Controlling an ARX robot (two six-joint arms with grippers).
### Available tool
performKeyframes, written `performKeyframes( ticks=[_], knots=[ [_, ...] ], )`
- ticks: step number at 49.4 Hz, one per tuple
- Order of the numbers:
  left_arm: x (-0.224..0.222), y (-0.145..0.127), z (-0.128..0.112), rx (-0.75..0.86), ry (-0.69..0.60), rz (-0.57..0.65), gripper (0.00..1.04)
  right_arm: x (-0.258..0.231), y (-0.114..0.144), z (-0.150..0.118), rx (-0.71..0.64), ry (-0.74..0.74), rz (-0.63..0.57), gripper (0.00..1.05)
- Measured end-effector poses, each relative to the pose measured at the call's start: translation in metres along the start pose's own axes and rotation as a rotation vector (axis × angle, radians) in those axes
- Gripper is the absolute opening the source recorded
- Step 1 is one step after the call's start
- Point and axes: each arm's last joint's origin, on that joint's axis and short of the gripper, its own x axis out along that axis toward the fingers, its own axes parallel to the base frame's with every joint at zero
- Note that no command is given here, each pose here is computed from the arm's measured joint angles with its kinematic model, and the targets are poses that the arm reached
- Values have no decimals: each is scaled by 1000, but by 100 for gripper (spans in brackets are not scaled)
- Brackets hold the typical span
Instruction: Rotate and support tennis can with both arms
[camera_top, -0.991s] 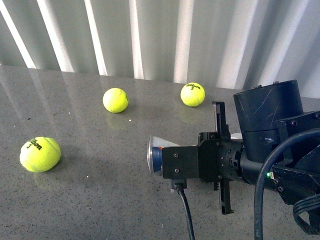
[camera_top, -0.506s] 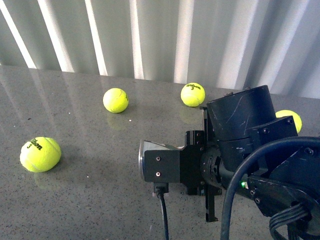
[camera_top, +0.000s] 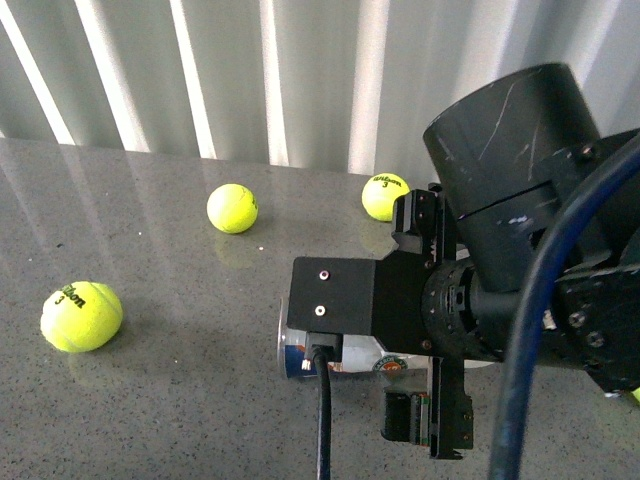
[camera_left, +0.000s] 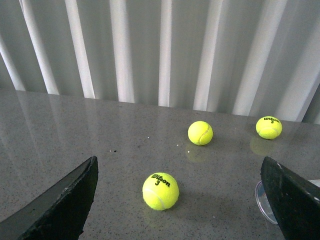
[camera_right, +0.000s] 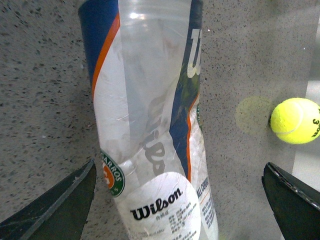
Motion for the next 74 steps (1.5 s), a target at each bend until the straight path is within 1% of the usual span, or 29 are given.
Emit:
performKeyframes(
  ticks=[6, 10, 13, 18, 21, 24, 26, 29, 35, 36, 37, 39, 41, 42, 45, 46, 53, 55, 57, 61, 67, 74],
  knots=[
    [0, 0, 0, 0, 0, 0, 98, -24, -15, -3, 95, -16, -9, 98],
    [0, 0, 0, 0, 0, 0, 98, -47, -33, -14, 202, 5, -95, 98],
    [0, 0, 0, 0, 0, 0, 98, -64, -52, -28, 327, 46, -207, 98],
    [0, 0, 0, 0, 0, 0, 98, -85, -75, -52, 485, 98, -382, 98],
    [0, 0, 0, 0, 0, 0, 98, -104, -92, -70, 592, 106, -533, 98],
    [0, 0, 0, 0, 0, 0, 98, -136, -107, -89, 709, 57, -717, 98],
    [0, 0, 0, 0, 0, 0, 98, -149, -109, -94, 736, 35, -781, 98],
    [0, 0, 0, 0, 0, 0, 98, -174, -109, -99, 783, -33, -908, 98],
    [0, 0, 0, 0, 0, 0, 98, -210, -100, -98, 812, -174, -1072, 98],
    [0, 0, 0, 0, 0, 0, 98, -213, -99, -97, 814, -191, -1075, 97],
    [0, 0, 0, 0, 0, 0, 98, -218, -96, -96, 844, -238, -1052, 94],
    [0, 0, 0, 0, 0, 0, 98, -227, -87, -93, 901, -303, -979, 87],
    [0, 0, 0, 0, 0, 0, 98, -233, -72, -92, 988, -366, -909, 80],
    [0, 0, 0, 0, 0, 0, 98, -234, -59, -92, 1043, -392, -879, 75],
    [0, 0, 0, 0, 0, 0, 98, -233, -34, -95, 1125, -434, -856, 62],
    [0, 0, 0, 0, 0, 0, 98, -233, -32, -95, 1133, -438, -856, 61],
    [0, 0, 0, 0, 0, 0, 98, -224, -5, -102, 1197, -452, -845, 36],
    [0, 0, 0, 0, 0, 0, 98, -222, 0, -103, 1204, -452, -841, 31],
    [0, 0, 0, 0, 0, 0, 98, -220, 9, -104, 1209, -454, -839, 20],
    [0, 0, 0, 0, 0, 0, 98, -219, 22, -106, 1210, -462, -843, 3],
    [0, 0, 0, 0, 0, 0, 98, -215, 38, -109, 1214, -461, -841, 3],
    [0, 0, 0, 0, 0, 0, 98, -215, 47, -110, 1214, -465, -844, 3]
  ],
)
